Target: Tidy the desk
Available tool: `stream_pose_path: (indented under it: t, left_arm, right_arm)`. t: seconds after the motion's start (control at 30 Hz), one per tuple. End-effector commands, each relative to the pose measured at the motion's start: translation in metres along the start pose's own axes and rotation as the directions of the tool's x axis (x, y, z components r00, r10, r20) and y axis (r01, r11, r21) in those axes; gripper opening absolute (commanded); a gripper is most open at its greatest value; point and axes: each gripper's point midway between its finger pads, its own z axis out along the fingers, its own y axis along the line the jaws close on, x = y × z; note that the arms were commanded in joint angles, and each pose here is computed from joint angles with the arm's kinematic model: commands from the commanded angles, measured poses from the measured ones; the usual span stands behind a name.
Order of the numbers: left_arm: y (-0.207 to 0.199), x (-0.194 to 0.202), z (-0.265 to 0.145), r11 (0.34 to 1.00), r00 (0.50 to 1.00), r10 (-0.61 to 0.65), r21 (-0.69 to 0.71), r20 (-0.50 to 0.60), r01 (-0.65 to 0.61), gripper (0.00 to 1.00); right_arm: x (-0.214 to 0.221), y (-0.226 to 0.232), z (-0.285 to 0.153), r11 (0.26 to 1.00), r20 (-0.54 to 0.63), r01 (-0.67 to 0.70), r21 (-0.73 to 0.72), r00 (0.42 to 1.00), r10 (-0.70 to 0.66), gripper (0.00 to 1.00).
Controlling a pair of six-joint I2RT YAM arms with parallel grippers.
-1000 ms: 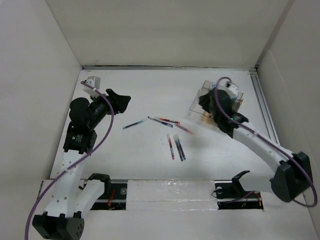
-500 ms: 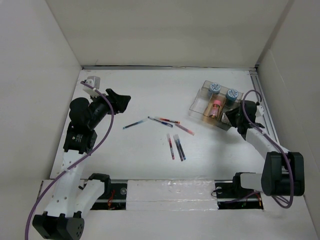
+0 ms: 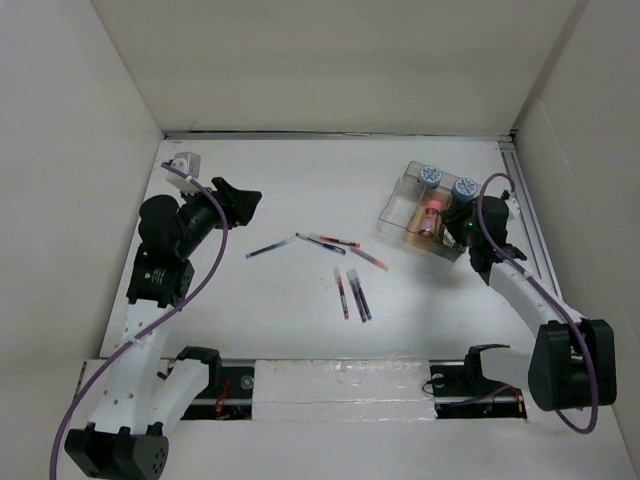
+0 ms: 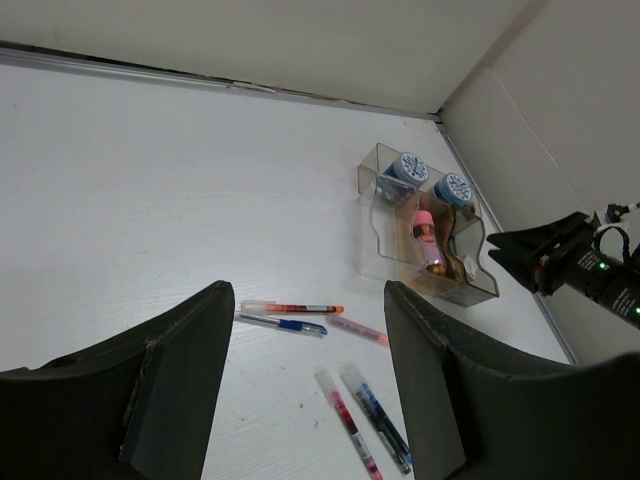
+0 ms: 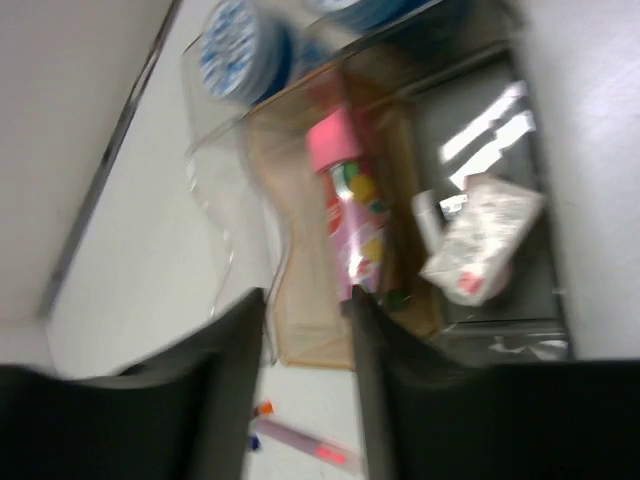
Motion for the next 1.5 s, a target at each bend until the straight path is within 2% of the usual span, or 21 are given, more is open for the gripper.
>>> stream_pose_path:
  t: [0.0, 0.07, 0.1, 0.13, 0.17, 0.23, 0.27, 0.4, 0.43, 0.53, 0.6, 0.83, 0.93, 1.0, 1.2, 1.27, 1.33, 1.47]
  left_arm:
    - [-0.004, -0.012, 0.001, 1.0, 0.999, 0.018, 0.017, 0.044, -0.019, 0.58]
    - [-0.004, -0.011, 0.001, 1.0, 0.999, 0.018, 0.019, 0.042, -0.019, 0.58]
    - [-0.004, -0.012, 0.0, 1.0, 0.999, 0.019, 0.017, 0.048, -0.02, 0.58]
    - [-0.004, -0.014, -0.001, 1.0, 0.998, 0.02, 0.013, 0.053, -0.021, 0.58]
    - [-0.004, -0.013, -0.001, 1.0, 0.998, 0.023, 0.011, 0.053, -0.023, 0.58]
    - [-0.003, -0.014, 0.0, 1.0, 0.998, 0.024, 0.007, 0.053, -0.024, 0.58]
    - [-0.003, -0.013, 0.0, 1.0, 0.998, 0.023, 0.009, 0.05, -0.024, 0.58]
    - [-0.002, -0.013, 0.002, 1.0, 0.999, 0.022, 0.005, 0.049, -0.023, 0.58]
    - [-0.002, -0.013, 0.002, 1.0, 0.999, 0.022, 0.006, 0.047, -0.022, 0.58]
    - [-0.004, -0.013, 0.0, 1.0, 0.999, 0.023, 0.013, 0.048, -0.024, 0.58]
    - [-0.003, -0.014, 0.001, 1.0, 0.998, 0.023, 0.007, 0.051, -0.024, 0.58]
    - [-0.002, -0.012, 0.002, 1.0, 0.999, 0.021, 0.007, 0.045, -0.022, 0.58]
    - [-0.003, -0.012, 0.002, 1.0, 0.999, 0.021, 0.012, 0.042, -0.022, 0.58]
    - [-0.001, -0.012, 0.003, 1.0, 0.999, 0.02, 0.003, 0.044, -0.02, 0.58]
    - [-0.002, -0.013, 0.002, 1.0, 0.999, 0.022, 0.005, 0.047, -0.022, 0.58]
    - [-0.002, -0.012, 0.002, 1.0, 0.999, 0.021, 0.006, 0.043, -0.021, 0.58]
    - [-0.003, -0.013, 0.002, 1.0, 0.999, 0.02, 0.009, 0.045, -0.021, 0.58]
    - [-0.001, -0.011, 0.003, 1.0, 0.999, 0.02, 0.003, 0.042, -0.02, 0.58]
  right_arm:
    - [0.028, 0.079, -0.023, 0.954, -0.041, 0.107, -0.28, 0.992, -0.123, 0.35]
    - [0.066, 0.095, -0.022, 0.923, -0.116, 0.192, -0.335, 0.963, -0.242, 0.12]
    - [0.088, 0.095, -0.023, 0.905, -0.153, 0.257, -0.34, 0.934, -0.322, 0.09]
    - [0.129, 0.094, -0.022, 0.885, -0.227, 0.312, -0.344, 0.888, -0.401, 0.08]
    - [0.137, 0.104, -0.02, 0.873, -0.213, 0.351, -0.338, 0.876, -0.434, 0.09]
    - [0.178, 0.101, -0.025, 0.83, -0.259, 0.436, -0.346, 0.807, -0.532, 0.17]
    - [0.194, 0.097, -0.017, 0.816, -0.285, 0.476, -0.329, 0.774, -0.566, 0.26]
    - [0.228, 0.089, -0.014, 0.743, -0.299, 0.61, -0.275, 0.68, -0.67, 0.41]
    - [0.229, 0.089, -0.012, 0.739, -0.303, 0.616, -0.273, 0.674, -0.673, 0.41]
    - [0.228, 0.085, -0.007, 0.722, -0.295, 0.652, -0.232, 0.66, -0.69, 0.58]
    - [0.223, 0.08, -0.005, 0.711, -0.287, 0.673, -0.203, 0.653, -0.7, 0.62]
    - [0.217, 0.062, 0.001, 0.705, -0.298, 0.69, -0.161, 0.647, -0.702, 0.65]
    - [0.222, 0.053, 0.003, 0.691, -0.344, 0.705, -0.161, 0.616, -0.709, 0.65]
    - [0.224, 0.047, 0.004, 0.68, -0.363, 0.718, -0.148, 0.6, -0.713, 0.64]
    - [0.223, 0.029, 0.004, 0.683, -0.389, 0.722, -0.113, 0.6, -0.699, 0.59]
    - [0.225, 0.023, 0.004, 0.686, -0.411, 0.718, -0.116, 0.594, -0.692, 0.53]
    - [0.223, 0.017, 0.005, 0.691, -0.425, 0.717, -0.097, 0.597, -0.68, 0.4]
    - [0.221, 0.004, -0.003, 0.688, -0.444, 0.72, -0.087, 0.59, -0.674, 0.36]
